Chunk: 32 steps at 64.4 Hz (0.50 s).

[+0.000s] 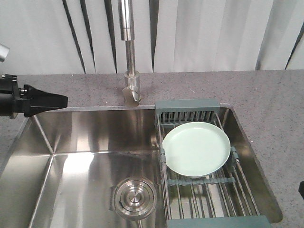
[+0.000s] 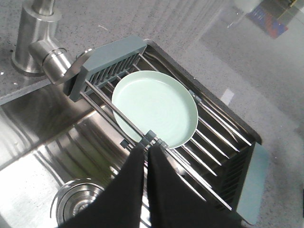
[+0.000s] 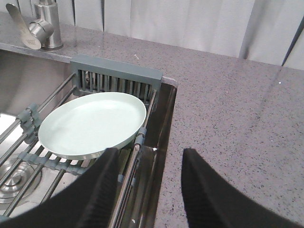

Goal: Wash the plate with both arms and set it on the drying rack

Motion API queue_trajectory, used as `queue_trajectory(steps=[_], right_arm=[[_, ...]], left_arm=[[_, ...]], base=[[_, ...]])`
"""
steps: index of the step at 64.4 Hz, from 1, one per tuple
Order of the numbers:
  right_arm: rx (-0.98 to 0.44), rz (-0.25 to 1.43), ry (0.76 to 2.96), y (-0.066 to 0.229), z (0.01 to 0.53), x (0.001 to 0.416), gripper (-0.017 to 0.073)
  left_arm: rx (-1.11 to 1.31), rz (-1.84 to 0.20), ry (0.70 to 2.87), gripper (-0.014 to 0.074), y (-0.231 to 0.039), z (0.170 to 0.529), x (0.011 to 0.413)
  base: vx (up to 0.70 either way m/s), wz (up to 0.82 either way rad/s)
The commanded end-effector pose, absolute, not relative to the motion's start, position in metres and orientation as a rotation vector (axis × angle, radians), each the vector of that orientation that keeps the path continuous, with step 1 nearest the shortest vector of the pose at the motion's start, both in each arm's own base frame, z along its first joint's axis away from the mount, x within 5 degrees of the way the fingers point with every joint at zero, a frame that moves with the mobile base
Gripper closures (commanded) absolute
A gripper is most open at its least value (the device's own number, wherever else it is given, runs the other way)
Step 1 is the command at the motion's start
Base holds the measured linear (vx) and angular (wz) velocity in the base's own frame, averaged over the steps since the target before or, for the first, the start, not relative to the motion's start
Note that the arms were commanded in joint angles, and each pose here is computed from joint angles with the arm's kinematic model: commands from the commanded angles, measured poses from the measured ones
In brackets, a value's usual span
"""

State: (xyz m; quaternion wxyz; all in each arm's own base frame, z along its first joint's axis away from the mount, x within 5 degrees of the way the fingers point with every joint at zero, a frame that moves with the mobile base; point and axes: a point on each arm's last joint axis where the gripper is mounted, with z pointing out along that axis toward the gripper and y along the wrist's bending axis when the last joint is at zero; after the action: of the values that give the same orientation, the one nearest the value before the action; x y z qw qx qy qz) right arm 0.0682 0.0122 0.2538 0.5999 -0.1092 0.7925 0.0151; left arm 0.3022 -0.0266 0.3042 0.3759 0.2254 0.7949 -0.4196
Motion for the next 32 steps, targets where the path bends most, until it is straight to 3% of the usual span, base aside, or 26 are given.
queue_trajectory(steps=[1,14,32], right_arm=[[-0.238,0.019,1.749,0.011,0.269,0.070,0.0237],[-0.238,0.019,1.749,0.011,0.269,0.070,0.0237],[-0.238,0.019,1.749,0.011,0.269,0.070,0.0237]], left_arm=[[0.662,-1.126,1.884,0.0601,-0.042,0.331,0.299],[0.784,-1.187,1.858,0.0601,-0.074,0.331,0.322],[0.885,-1.274,1.875,0.0601,-0.112,0.303,0.362]], base=[[0.00,0.00],[0.00,0.00],[0.00,0.00]])
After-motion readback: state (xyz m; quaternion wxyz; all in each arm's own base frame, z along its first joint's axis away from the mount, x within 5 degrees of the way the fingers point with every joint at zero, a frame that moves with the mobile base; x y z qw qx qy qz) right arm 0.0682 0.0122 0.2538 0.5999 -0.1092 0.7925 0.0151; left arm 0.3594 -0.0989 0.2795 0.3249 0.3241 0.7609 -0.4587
